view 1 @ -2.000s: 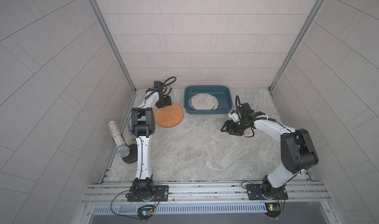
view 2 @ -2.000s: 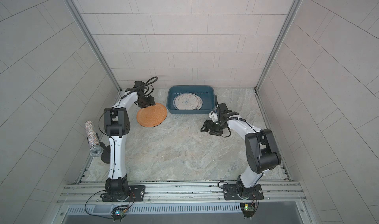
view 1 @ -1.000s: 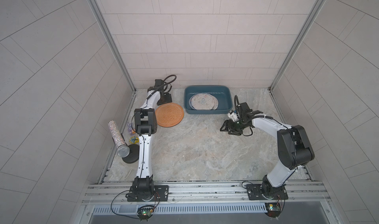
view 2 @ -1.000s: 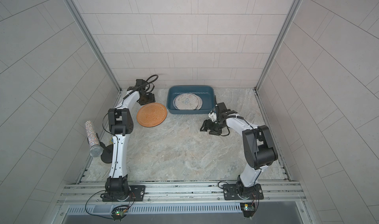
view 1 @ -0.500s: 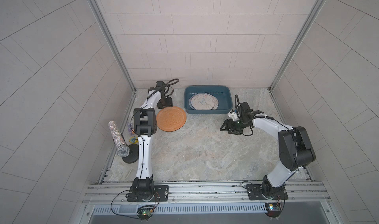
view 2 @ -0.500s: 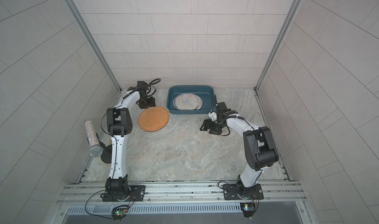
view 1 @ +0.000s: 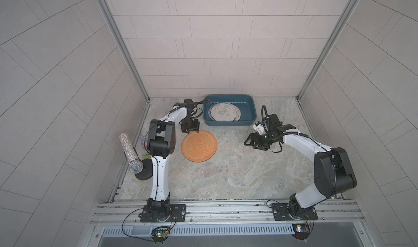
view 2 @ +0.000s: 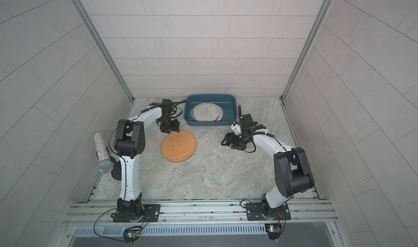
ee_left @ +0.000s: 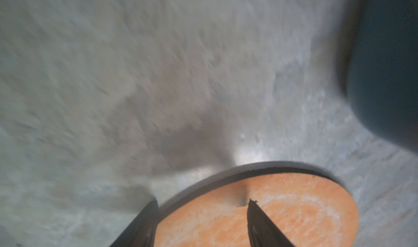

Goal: Put the coasters into the storage box
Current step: Move the coaster to the center of the board.

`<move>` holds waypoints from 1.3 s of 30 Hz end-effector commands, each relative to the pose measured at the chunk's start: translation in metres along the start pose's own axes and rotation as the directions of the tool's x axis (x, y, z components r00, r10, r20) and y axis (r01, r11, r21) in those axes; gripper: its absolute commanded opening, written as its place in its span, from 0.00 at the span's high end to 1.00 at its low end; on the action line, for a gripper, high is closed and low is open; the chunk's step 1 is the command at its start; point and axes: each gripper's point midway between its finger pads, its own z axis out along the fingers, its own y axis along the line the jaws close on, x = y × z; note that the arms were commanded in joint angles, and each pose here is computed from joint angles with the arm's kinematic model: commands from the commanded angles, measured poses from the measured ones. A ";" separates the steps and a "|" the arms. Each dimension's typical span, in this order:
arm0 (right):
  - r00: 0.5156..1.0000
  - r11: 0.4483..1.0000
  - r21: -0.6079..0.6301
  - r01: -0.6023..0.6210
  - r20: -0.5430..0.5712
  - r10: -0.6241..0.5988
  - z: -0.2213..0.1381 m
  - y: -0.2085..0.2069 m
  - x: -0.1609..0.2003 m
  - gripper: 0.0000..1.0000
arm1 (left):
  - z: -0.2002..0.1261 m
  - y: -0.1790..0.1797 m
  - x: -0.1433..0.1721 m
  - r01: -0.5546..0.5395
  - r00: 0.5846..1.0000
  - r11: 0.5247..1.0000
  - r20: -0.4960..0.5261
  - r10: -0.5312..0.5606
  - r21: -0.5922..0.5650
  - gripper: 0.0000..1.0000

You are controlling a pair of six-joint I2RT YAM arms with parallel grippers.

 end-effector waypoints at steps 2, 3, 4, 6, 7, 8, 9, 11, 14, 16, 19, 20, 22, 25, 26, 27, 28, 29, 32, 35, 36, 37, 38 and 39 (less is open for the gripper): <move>1.000 1.000 -0.016 0.017 -0.002 -0.017 -0.002 0.003 0.008 0.24 | 0.015 -0.005 0.049 0.060 0.994 0.998 -0.087 -0.060 0.001 0.33; 1.000 1.000 -0.017 0.016 -0.004 -0.017 0.000 0.003 0.009 0.24 | 0.014 -0.008 0.053 0.072 0.995 0.997 -0.077 -0.071 0.012 0.33; 1.000 1.000 -0.018 0.017 -0.006 -0.017 0.001 0.003 0.009 0.24 | 0.013 -0.010 0.054 0.085 0.995 0.996 -0.059 -0.083 0.020 0.32; 1.000 0.999 -0.019 0.026 -0.017 -0.026 0.007 0.004 0.012 0.24 | 0.007 -0.016 0.050 0.121 0.993 0.991 0.006 -0.121 0.059 0.27; 0.999 0.999 -0.016 0.033 -0.023 -0.034 0.009 0.005 0.014 0.24 | 0.001 -0.017 0.047 0.135 0.990 0.988 0.041 -0.138 0.072 0.25; 0.999 0.999 -0.012 0.041 -0.031 -0.041 0.013 0.007 0.016 0.24 | -0.005 -0.018 0.044 0.146 0.985 0.986 0.078 -0.153 0.081 0.24; 0.998 0.999 -0.011 0.052 -0.039 -0.052 0.017 0.010 0.019 0.24 | -0.012 -0.019 0.043 0.149 0.981 0.984 0.109 -0.159 0.094 0.21; 0.996 0.997 -0.004 0.076 -0.052 -0.076 0.025 0.016 0.025 0.24 | -0.026 -0.019 0.042 0.159 0.971 0.982 0.165 -0.174 0.101 0.18; 0.990 0.994 -0.001 0.112 -0.083 -0.112 0.041 0.026 0.035 0.24 | -0.041 -0.014 0.049 0.176 0.959 0.980 0.210 -0.192 0.095 0.17; 0.985 0.991 0.004 0.136 -0.103 -0.135 0.052 0.032 0.041 0.24 | -0.043 -0.010 0.061 0.194 0.952 0.977 0.223 -0.210 0.090 0.17; 0.976 0.983 0.018 0.181 -0.129 -0.177 0.069 0.043 0.047 0.24 | -0.040 -0.004 0.081 0.230 0.942 0.968 0.228 -0.246 0.096 0.17; 0.972 0.980 0.021 0.197 -0.135 -0.192 0.074 0.048 0.047 0.24 | -0.037 -0.002 0.088 0.240 0.939 0.966 0.228 -0.256 0.098 0.17; 0.965 0.974 0.030 0.224 -0.145 -0.217 0.084 0.056 0.050 0.24 | -0.033 0.003 0.098 0.259 0.932 0.961 0.236 -0.274 0.093 0.17; 0.960 0.969 0.033 0.247 -0.149 -0.239 0.097 0.066 0.049 0.23 | -0.027 0.008 0.107 0.281 0.926 0.956 0.237 -0.294 0.090 0.19; 0.957 0.966 0.035 0.255 -0.148 -0.248 0.101 0.069 0.048 0.23 | -0.026 0.010 0.108 0.284 0.924 0.955 0.240 -0.296 0.087 0.19; 0.957 0.965 0.035 0.259 -0.147 -0.251 0.104 0.072 0.047 0.23 | -0.025 0.011 0.109 0.288 0.922 0.954 0.243 -0.300 0.084 0.20; 0.955 0.963 0.037 0.266 -0.147 -0.258 0.108 0.075 0.046 0.23 | -0.025 0.012 0.109 0.291 0.920 0.953 0.248 -0.302 0.083 0.20; 0.954 0.962 0.040 0.269 -0.146 -0.261 0.111 0.077 0.044 0.23 | -0.025 0.014 0.110 0.294 0.919 0.953 0.251 -0.304 0.079 0.20; 0.954 0.960 0.049 0.276 -0.140 -0.267 0.119 0.082 0.040 0.23 | -0.020 0.016 0.112 0.303 0.920 0.950 0.239 -0.311 0.069 0.21; 0.955 0.960 0.062 0.273 -0.136 -0.263 0.126 0.083 0.036 0.23 | -0.015 0.014 0.111 0.304 0.921 0.949 0.226 -0.316 0.085 0.23; 0.956 0.960 0.070 0.271 -0.133 -0.261 0.128 0.082 0.034 0.23 | -0.013 0.012 0.111 0.303 0.923 0.948 0.220 -0.317 0.096 0.24; 0.957 0.960 0.076 0.271 -0.129 -0.260 0.129 0.082 0.033 0.23 | -0.011 0.009 0.111 0.299 0.925 0.948 0.209 -0.317 0.111 0.26; 0.958 0.960 0.084 0.268 -0.124 -0.257 0.130 0.081 0.031 0.23 | -0.008 0.006 0.112 0.297 0.929 0.947 0.194 -0.316 0.122 0.27; 0.959 0.959 0.091 0.267 -0.123 -0.255 0.132 0.079 0.030 0.23 | -0.007 0.004 0.112 0.296 0.931 0.946 0.182 -0.317 0.133 0.27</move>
